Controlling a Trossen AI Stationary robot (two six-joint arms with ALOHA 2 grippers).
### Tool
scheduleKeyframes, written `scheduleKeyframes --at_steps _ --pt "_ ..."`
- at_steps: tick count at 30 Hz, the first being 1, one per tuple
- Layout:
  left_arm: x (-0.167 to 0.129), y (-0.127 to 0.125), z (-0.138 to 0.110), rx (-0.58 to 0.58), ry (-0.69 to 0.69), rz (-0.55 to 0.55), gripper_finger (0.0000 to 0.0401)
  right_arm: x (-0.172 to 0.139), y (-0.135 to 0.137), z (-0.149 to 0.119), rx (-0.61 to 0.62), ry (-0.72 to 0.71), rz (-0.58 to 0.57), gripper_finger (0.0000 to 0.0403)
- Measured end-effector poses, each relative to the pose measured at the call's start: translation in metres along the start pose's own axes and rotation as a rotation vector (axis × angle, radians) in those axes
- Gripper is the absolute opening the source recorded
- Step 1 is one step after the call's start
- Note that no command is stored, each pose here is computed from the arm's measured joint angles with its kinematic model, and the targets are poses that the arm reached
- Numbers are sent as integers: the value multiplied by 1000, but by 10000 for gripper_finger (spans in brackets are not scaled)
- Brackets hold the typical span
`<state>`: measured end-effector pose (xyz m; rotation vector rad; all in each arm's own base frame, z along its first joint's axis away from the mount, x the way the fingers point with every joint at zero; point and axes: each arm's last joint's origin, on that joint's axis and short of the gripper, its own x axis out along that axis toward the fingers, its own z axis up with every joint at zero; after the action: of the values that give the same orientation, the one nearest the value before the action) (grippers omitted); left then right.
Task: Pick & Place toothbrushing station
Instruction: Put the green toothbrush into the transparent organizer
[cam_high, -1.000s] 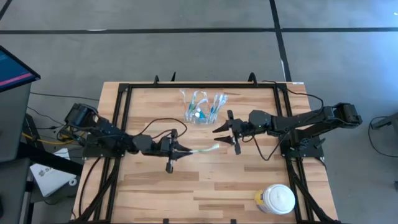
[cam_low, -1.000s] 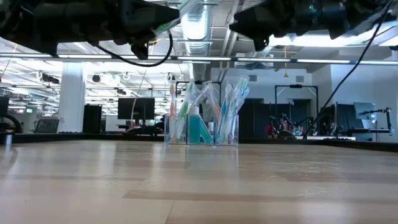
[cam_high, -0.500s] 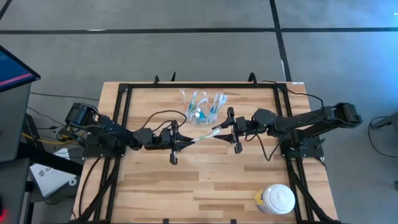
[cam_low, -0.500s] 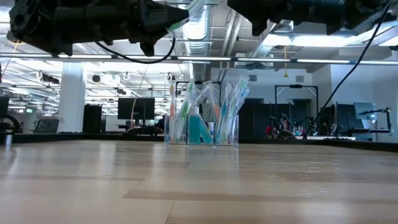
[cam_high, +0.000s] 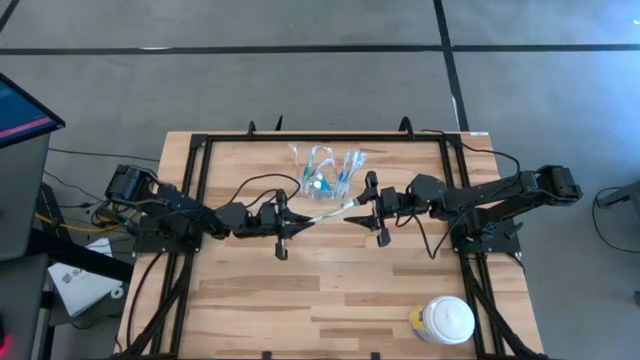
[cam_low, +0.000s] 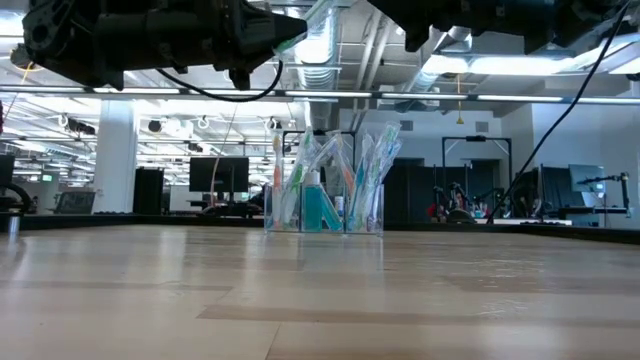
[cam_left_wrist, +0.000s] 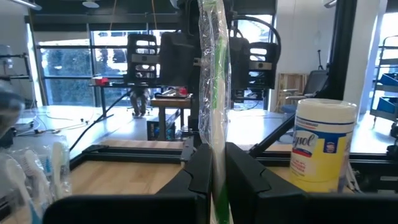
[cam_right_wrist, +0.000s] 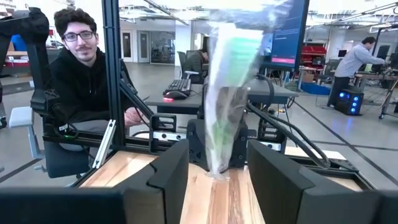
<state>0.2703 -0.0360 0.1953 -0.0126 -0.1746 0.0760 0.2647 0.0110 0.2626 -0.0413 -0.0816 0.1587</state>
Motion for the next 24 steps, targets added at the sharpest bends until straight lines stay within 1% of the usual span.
scheduleKeyframes --at_steps 10,17,24 --pt "0 1 1 -1 -7 2 15 0 0 2 -2 -18 -1 161" --pt "11 -2 6 50 -31 4 15 0 0 2 -25 -19 -1 157" --pt "24 -4 -6 79 2 6 15 0 0 2 -20 -18 0 162"
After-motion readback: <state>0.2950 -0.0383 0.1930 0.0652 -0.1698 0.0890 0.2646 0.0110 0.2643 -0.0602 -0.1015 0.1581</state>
